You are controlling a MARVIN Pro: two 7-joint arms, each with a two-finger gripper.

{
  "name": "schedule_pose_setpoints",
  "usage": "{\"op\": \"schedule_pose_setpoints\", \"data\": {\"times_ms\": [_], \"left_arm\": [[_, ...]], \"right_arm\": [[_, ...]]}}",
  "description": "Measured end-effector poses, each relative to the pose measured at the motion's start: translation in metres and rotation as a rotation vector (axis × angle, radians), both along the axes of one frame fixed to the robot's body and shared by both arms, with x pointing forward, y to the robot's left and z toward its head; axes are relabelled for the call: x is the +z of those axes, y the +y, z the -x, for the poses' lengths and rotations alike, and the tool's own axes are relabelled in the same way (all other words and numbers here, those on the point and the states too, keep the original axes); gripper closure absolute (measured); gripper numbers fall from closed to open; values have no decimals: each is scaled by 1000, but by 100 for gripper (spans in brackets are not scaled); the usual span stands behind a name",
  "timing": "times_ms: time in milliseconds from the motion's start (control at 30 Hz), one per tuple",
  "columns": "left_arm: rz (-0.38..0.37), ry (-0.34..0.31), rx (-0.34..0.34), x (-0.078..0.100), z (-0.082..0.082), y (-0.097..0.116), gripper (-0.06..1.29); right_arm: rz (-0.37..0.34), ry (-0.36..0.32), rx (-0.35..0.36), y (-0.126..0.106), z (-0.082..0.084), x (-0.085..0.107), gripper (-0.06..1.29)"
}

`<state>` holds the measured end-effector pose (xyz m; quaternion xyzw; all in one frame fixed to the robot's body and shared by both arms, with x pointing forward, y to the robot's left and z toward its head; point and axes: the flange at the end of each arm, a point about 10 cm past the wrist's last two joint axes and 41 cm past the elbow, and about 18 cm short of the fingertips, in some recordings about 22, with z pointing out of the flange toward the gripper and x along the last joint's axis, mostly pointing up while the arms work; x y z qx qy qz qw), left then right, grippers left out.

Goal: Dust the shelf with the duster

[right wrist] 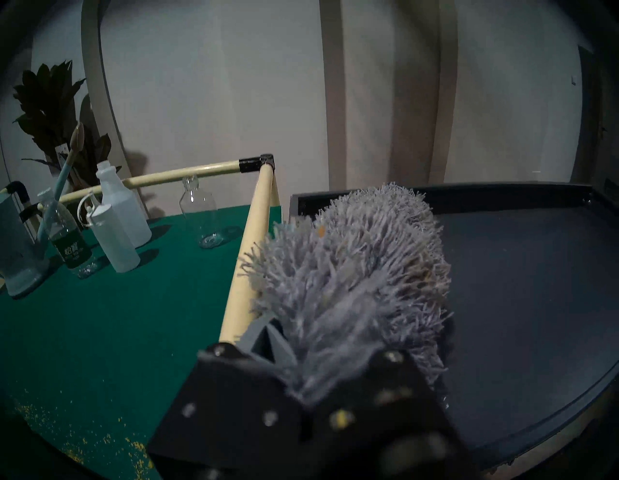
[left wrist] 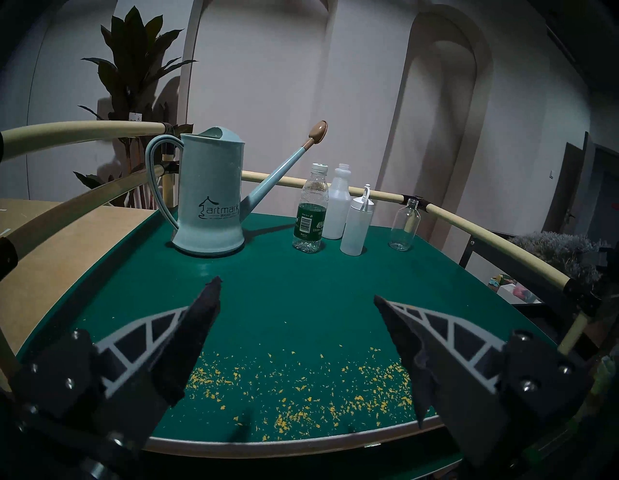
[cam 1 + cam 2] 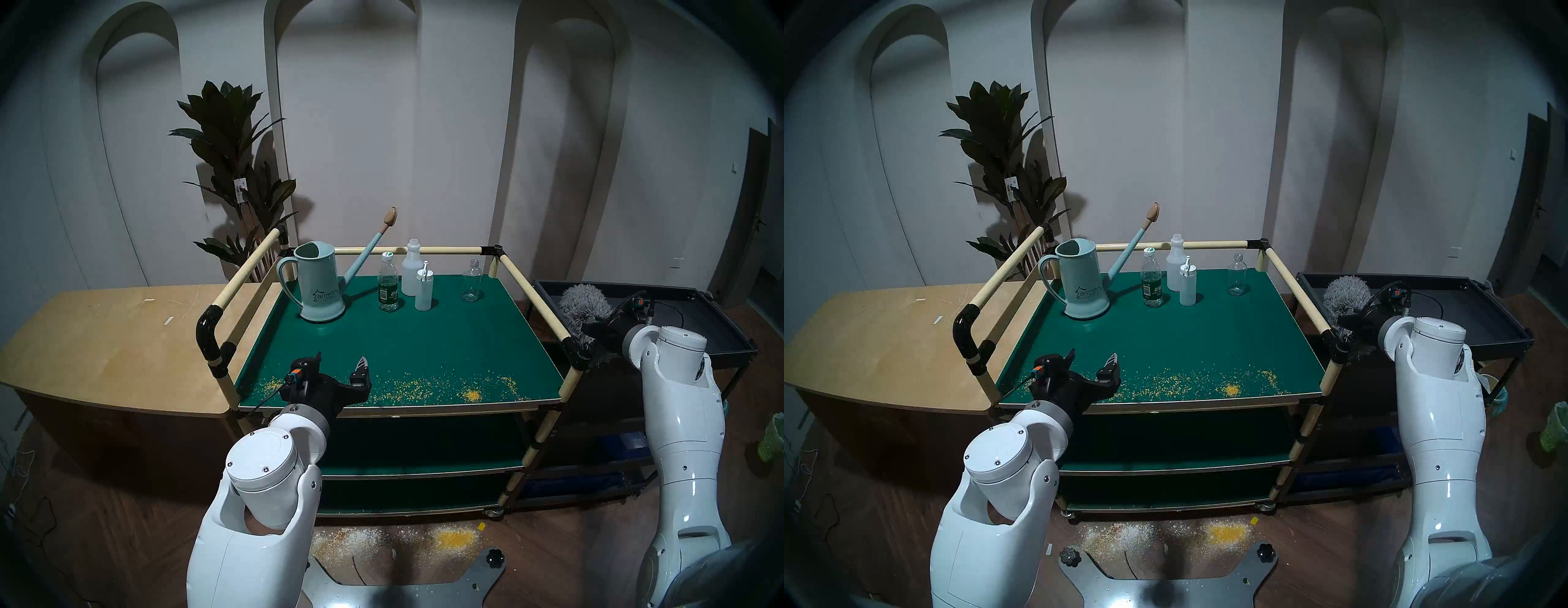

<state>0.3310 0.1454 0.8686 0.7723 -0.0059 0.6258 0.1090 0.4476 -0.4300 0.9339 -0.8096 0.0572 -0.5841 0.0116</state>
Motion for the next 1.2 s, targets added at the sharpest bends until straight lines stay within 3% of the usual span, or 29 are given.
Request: {"op": "schedule_pose_setpoints", "data": {"times_ms": [233,433,800,1200], "left_arm": [[-2,1,-2,-1,0,-2,-2],[-1,-2,11,0,-1,-2,-2],[5,-32,95,8,0,14,-2],[35,-26,142,3,10,16,-2]], "right_arm": [[-7,-103,22,4,3,41,122],[-49,-149,118,28,8,65,122],[-122,-112,341,88,28,68,122],[-131,-33,406,114,63,59,122]]}}
